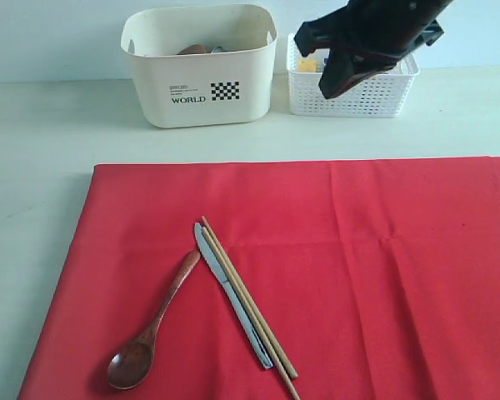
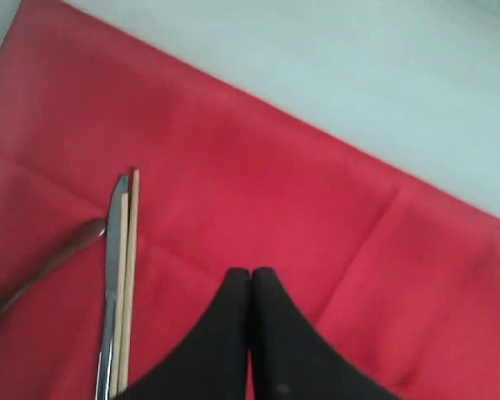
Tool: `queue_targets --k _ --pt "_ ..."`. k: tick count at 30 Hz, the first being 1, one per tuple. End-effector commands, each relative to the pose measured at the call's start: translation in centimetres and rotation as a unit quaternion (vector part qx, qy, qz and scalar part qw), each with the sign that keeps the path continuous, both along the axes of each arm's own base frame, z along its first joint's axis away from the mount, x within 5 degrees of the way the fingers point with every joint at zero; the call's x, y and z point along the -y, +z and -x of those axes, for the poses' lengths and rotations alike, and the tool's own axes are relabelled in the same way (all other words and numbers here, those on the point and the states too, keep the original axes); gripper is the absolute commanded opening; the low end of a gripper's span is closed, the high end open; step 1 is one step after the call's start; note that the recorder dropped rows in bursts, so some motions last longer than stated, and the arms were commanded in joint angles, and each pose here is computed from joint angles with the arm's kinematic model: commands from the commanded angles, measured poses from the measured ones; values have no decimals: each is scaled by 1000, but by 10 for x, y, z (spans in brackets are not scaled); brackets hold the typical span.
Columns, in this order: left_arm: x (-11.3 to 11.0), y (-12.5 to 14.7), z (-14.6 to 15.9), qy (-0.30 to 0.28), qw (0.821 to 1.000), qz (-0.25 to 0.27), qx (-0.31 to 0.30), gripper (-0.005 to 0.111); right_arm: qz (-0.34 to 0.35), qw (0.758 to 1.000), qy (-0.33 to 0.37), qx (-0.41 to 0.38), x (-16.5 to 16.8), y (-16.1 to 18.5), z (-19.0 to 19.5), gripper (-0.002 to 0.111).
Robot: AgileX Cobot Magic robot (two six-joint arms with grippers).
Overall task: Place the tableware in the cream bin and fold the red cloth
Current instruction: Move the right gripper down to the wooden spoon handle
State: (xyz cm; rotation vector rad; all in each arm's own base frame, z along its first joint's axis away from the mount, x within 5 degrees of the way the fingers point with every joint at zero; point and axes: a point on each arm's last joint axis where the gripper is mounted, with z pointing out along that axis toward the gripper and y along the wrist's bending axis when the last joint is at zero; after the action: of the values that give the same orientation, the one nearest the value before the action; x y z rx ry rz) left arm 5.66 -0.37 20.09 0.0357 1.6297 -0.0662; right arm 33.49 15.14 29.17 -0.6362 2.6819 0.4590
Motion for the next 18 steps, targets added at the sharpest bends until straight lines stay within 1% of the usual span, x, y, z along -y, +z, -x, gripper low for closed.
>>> queue_targets --k 1,4,7,12,14,15,16,17,18 --pt "1 -1 0 -4 1000 8 2 1 1 999 46 -10 -24 -10 27 0" --pt "1 -1 0 -4 1000 8 2 1 7 997 77 -15 -45 -25 44 0" --pt "1 -1 0 -4 1000 8 2 1 13 994 108 1 -64 -35 59 0" --pt "1 -1 0 -4 1000 8 2 1 33 976 210 42 -91 -40 81 0" --pt "1 -1 0 -4 1000 8 2 1 38 964 257 56 -100 -40 90 0" --pt "1 -1 0 -4 1000 8 2 1 44 947 311 74 -107 -40 98 0" --pt "1 -1 0 -4 1000 8 2 1 44 935 341 85 -111 -40 102 0" --pt "1 -1 0 -4 1000 8 2 1 44 913 390 107 -120 -39 110 0" --pt "1 -1 0 -4 1000 8 2 1 44 904 407 121 -124 -39 113 0"
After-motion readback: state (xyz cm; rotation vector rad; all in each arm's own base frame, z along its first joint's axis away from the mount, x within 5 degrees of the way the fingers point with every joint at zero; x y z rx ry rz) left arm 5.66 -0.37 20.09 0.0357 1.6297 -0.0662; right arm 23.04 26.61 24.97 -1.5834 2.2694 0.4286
